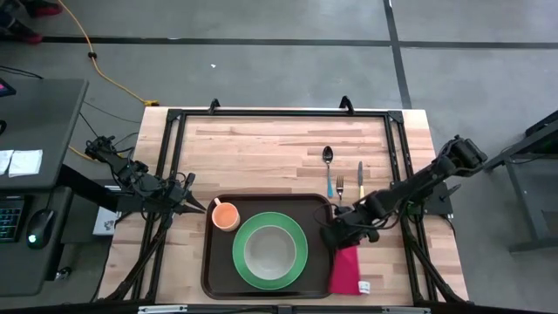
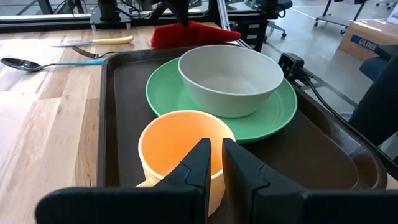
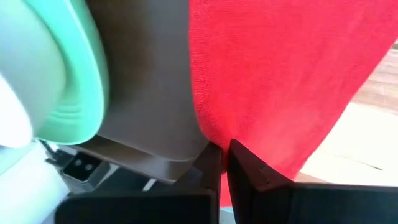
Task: Set up tray
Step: Put the red table napkin to the right of the green plate on the brown serving tray
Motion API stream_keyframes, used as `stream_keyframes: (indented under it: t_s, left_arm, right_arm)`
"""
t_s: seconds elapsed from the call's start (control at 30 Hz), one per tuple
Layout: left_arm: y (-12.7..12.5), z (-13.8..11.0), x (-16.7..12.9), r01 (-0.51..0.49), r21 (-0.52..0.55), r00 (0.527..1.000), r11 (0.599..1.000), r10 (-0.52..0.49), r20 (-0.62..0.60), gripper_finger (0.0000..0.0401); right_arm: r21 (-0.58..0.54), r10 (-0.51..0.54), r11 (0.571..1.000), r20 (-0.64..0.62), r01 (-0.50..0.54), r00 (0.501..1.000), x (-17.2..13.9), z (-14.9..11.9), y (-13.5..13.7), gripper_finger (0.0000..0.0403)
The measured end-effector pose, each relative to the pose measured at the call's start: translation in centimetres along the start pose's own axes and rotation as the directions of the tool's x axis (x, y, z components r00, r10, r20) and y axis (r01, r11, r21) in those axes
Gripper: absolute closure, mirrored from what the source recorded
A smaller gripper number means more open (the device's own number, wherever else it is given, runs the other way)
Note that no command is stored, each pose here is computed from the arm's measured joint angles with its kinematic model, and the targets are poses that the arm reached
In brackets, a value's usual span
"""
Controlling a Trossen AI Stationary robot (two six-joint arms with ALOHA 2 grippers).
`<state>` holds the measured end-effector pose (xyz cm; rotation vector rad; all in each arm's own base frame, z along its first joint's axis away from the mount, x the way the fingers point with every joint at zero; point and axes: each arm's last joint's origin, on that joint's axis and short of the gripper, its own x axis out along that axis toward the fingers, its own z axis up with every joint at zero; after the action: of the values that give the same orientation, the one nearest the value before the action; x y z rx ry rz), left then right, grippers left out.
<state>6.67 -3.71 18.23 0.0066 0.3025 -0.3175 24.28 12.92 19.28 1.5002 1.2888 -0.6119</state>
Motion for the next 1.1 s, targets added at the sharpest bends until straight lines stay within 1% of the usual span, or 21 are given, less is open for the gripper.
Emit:
stream_keyframes:
  t_s: [0.2, 0.43, 0.63, 0.87, 1.0, 1.1]
  left_arm:
    - [0.0, 0.0, 0.0, 0.000, 0.000, 1.000, 1.000, 0.000, 0.000, 0.0329]
    - [0.0, 0.0, 0.0, 0.000, 0.000, 1.000, 1.000, 0.000, 0.000, 0.0329]
    - [0.0, 0.0, 0.0, 0.000, 0.000, 1.000, 1.000, 0.000, 0.000, 0.0329]
    - [0.0, 0.0, 0.0, 0.000, 0.000, 1.000, 1.000, 0.000, 0.000, 0.0329]
    - [0.0, 0.0, 0.0, 0.000, 0.000, 1.000, 1.000, 0.000, 0.000, 0.0329]
    - [0.0, 0.0, 0.0, 0.000, 0.000, 1.000, 1.000, 0.000, 0.000, 0.0329]
  right_arm:
    - [-0.010, 0.015, 1.000, 0.007, -0.015, 1.000, -0.1, 0.2, 0.2, 0.0403]
    - [-0.028, 0.043, 0.999, 0.054, -0.042, 0.998, -0.1, 0.4, 0.4, 0.0403]
    - [-0.047, 0.094, 0.995, 0.077, -0.090, 0.993, -0.5, 1.6, 1.1, 0.0403]
    - [-0.047, 0.109, 0.993, 0.102, -0.105, 0.989, -0.9, 3.1, 1.5, 0.0403]
    - [-0.059, 0.150, 0.988, 0.092, -0.145, 0.984, -0.4, 3.6, 2.3, 0.0403]
    - [-0.072, 0.178, 0.982, 0.083, -0.172, 0.981, 0.6, 4.0, 2.9, 0.0403]
